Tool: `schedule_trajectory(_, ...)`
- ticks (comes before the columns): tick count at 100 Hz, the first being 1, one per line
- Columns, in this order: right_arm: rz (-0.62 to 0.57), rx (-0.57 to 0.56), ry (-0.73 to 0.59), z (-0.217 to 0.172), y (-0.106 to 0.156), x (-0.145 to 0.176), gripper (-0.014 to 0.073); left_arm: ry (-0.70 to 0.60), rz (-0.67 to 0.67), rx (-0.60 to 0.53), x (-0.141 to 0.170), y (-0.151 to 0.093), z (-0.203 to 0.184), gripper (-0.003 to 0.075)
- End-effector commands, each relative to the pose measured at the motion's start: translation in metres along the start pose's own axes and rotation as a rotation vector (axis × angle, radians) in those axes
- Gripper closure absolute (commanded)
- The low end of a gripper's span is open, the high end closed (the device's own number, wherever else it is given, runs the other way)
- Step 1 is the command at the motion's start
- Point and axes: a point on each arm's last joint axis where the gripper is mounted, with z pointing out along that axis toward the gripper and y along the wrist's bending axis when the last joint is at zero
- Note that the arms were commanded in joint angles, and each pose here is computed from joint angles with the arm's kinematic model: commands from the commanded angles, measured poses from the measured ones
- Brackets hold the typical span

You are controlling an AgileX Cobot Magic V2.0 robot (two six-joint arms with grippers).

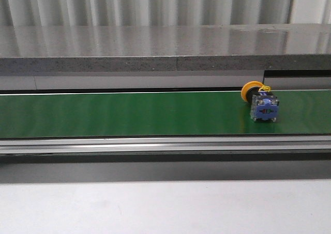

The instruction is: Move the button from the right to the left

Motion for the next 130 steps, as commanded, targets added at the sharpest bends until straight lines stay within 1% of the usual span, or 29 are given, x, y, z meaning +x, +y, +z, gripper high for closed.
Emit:
schedule_trajectory(1,-0.008,-0.001,-0.093,-0.002,0.0,-0.014,0.0662,-0.065,-0.003,0.005,-0.022,-0.001,0.002,0.0272)
schedule_trajectory(5,-0.008,-0.001,-0.093,-0.002,0.0,-0.014,0.0662,-0.088,-0.003,0.007,-0.025,-0.001,0.003,0.0186)
schedule_trajectory(10,-0.008,-0.001,-0.093,-0.002,0.0,-0.014,0.0662,-0.113,-0.002,0.009,-0.028,-0.001,0.004,0.013)
schedule_trajectory(13,-0.008,-0.001,-0.093,-0.002,0.0,-0.014,0.0662,-0.123,-0.004,0.011,-0.03,-0.001,0.005,0.0119)
schedule_trajectory(23,-0.008,-0.001,-0.093,-0.002,0.0,-0.014,0.0662,-0.131,-0.053,0.038,-0.032,-0.004,0.005,0.0122)
schedule_trajectory(28,-0.008,-0.001,-0.093,-0.002,0.0,-0.014,0.0662,-0.124,-0.05,0.04,-0.032,-0.004,0.006,0.0126)
schedule_trajectory(37,-0.008,-0.001,-0.093,-0.002,0.0,-0.014,0.0662,-0.032,0.033,0.036,-0.034,-0.004,0.008,0.0148)
schedule_trajectory(45,-0.008,-0.001,-0.093,-0.002,0.0,-0.014,0.0662,0.056,0.057,0.037,-0.039,-0.004,0.013,0.0165)
schedule_trajectory(61,-0.008,-0.001,-0.093,-0.002,0.0,-0.014,0.0662,0.116,0.052,0.112,-0.059,-0.013,0.024,0.0184)
schedule_trajectory(71,-0.008,-0.001,-0.093,-0.002,0.0,-0.014,0.0662,0.143,0.086,0.172,-0.071,-0.022,0.034,0.0187)
schedule_trajectory(81,-0.008,-0.001,-0.093,-0.002,0.0,-0.014,0.0662,0.195,0.104,0.232,-0.083,-0.034,0.046,0.0187)
schedule_trajectory(90,-0.008,-0.001,-0.093,-0.002,0.0,-0.014,0.0662,0.251,0.08,0.295,-0.093,-0.047,0.059,0.0187)
schedule_trajectory(99,-0.008,-0.001,-0.093,-0.002,0.0,-0.014,0.0662,0.279,0.068,0.352,-0.104,-0.062,0.072,0.0187)
schedule_trajectory(113,-0.008,-0.001,-0.093,-0.002,0.0,-0.014,0.0662,0.328,0.083,0.426,-0.115,-0.089,0.096,0.0187)
schedule_trajectory(130,-0.008,-0.001,-0.093,-0.002,0.0,-0.014,0.0662,0.417,0.108,0.496,-0.124,-0.129,0.122,0.0187)
